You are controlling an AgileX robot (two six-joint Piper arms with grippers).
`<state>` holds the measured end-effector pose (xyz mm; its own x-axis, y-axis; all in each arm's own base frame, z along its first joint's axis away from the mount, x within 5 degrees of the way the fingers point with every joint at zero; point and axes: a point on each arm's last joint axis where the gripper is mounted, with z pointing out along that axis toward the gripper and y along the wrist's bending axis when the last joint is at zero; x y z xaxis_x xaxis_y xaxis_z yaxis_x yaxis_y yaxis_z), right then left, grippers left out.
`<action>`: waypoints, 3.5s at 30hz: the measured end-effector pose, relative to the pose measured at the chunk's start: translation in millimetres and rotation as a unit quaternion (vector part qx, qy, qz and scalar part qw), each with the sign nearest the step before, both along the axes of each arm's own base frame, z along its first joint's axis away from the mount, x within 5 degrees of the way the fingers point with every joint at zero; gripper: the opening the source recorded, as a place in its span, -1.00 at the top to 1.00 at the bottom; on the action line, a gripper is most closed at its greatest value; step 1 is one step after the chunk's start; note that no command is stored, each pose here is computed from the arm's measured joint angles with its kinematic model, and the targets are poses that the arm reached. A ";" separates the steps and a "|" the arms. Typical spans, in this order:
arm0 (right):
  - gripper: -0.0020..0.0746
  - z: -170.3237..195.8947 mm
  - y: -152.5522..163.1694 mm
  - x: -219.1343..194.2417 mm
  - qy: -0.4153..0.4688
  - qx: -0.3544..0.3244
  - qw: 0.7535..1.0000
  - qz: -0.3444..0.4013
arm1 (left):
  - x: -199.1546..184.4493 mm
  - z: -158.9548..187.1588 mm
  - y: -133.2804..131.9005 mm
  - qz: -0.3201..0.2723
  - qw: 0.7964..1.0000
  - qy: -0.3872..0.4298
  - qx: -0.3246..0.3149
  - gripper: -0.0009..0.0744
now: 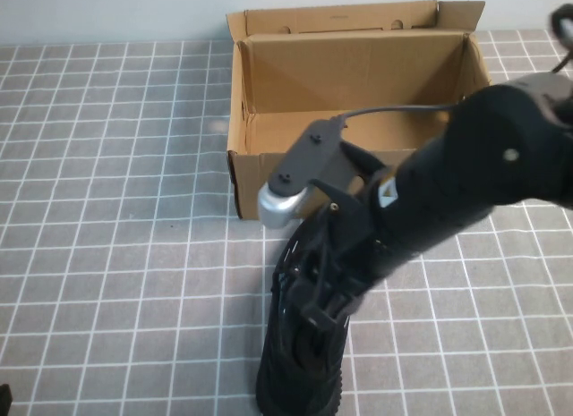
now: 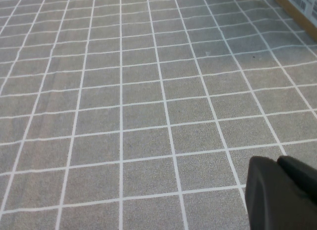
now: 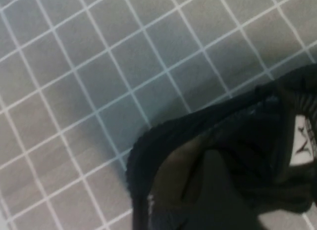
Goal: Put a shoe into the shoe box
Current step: Pick up the shoe from the table, then hand over the shoe
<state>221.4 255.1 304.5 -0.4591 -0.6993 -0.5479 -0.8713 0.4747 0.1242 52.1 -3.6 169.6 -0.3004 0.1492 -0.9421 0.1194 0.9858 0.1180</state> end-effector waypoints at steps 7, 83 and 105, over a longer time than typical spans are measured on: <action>-0.09 -20.9 14.7 23.2 -0.013 -0.039 0.999 -0.007 | 0.0 0.0 0.0 0.000 1.000 0.000 0.000 0.98; 0.96 117.2 -15.3 20.2 -0.095 -0.045 0.989 -0.104 | 0.0 0.0 0.0 0.000 1.000 0.000 0.000 0.98; 0.96 126.8 -43.2 126.6 -0.119 -0.026 0.966 -0.228 | 0.0 0.0 0.1 0.000 1.000 0.000 0.002 0.98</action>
